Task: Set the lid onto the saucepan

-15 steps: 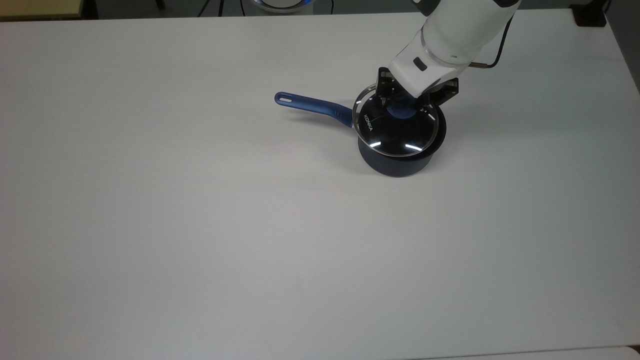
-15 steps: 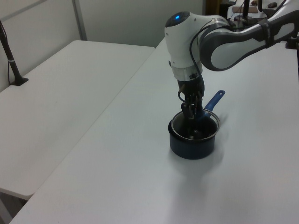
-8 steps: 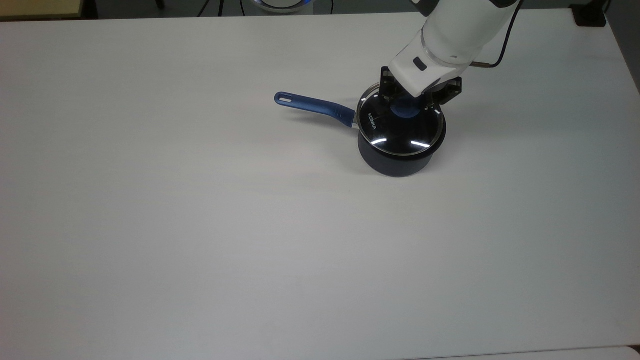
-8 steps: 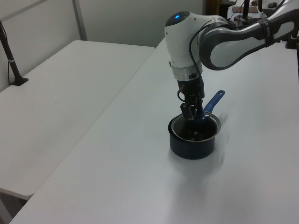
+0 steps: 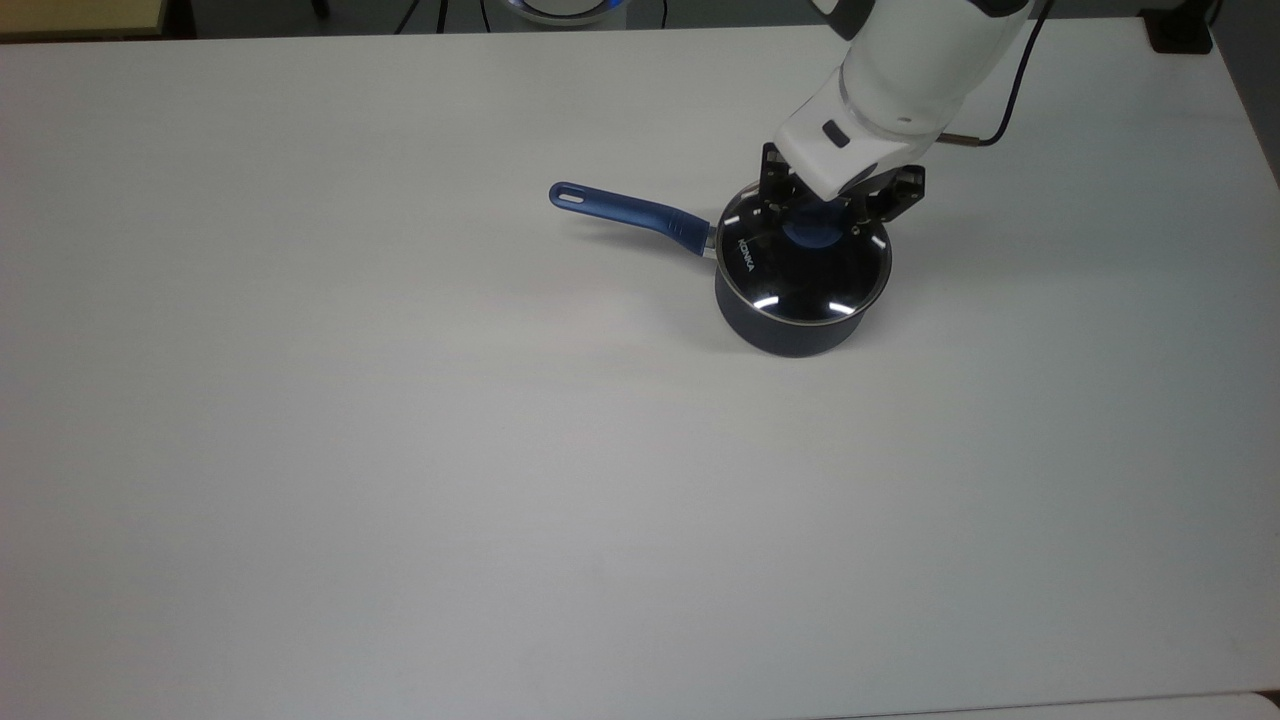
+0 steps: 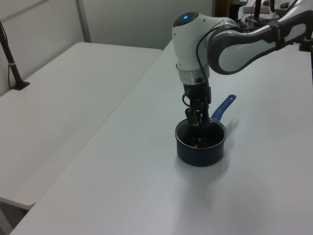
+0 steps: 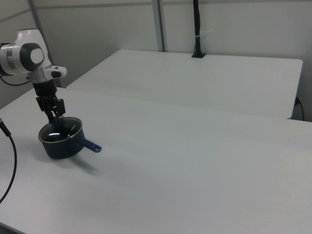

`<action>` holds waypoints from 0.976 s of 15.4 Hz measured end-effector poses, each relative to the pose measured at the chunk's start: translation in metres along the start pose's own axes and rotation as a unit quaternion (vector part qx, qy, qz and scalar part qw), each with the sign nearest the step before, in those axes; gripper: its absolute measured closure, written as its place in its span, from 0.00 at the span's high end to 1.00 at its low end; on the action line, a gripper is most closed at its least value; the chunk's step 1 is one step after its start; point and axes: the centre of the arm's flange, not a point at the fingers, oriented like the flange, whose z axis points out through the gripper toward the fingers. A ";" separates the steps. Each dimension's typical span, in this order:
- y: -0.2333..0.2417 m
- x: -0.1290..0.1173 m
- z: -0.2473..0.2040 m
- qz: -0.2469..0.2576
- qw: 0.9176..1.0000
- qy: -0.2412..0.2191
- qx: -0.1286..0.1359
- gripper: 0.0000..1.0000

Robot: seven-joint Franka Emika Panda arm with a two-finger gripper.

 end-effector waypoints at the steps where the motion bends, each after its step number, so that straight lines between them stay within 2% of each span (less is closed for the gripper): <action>1: 0.001 0.001 0.000 0.001 1.000 0.001 0.001 0.61; 4: 0.003 0.002 0.000 0.003 1.000 0.001 0.001 0.63; 7: 0.005 0.005 0.005 0.005 1.000 -0.002 -0.001 0.85; 8: 0.007 0.007 0.006 0.007 1.000 -0.003 -0.002 0.96; 9: 0.011 0.009 0.005 0.011 1.000 -0.002 -0.001 1.00; 15: 0.064 0.027 -0.034 0.018 1.000 0.008 0.013 1.00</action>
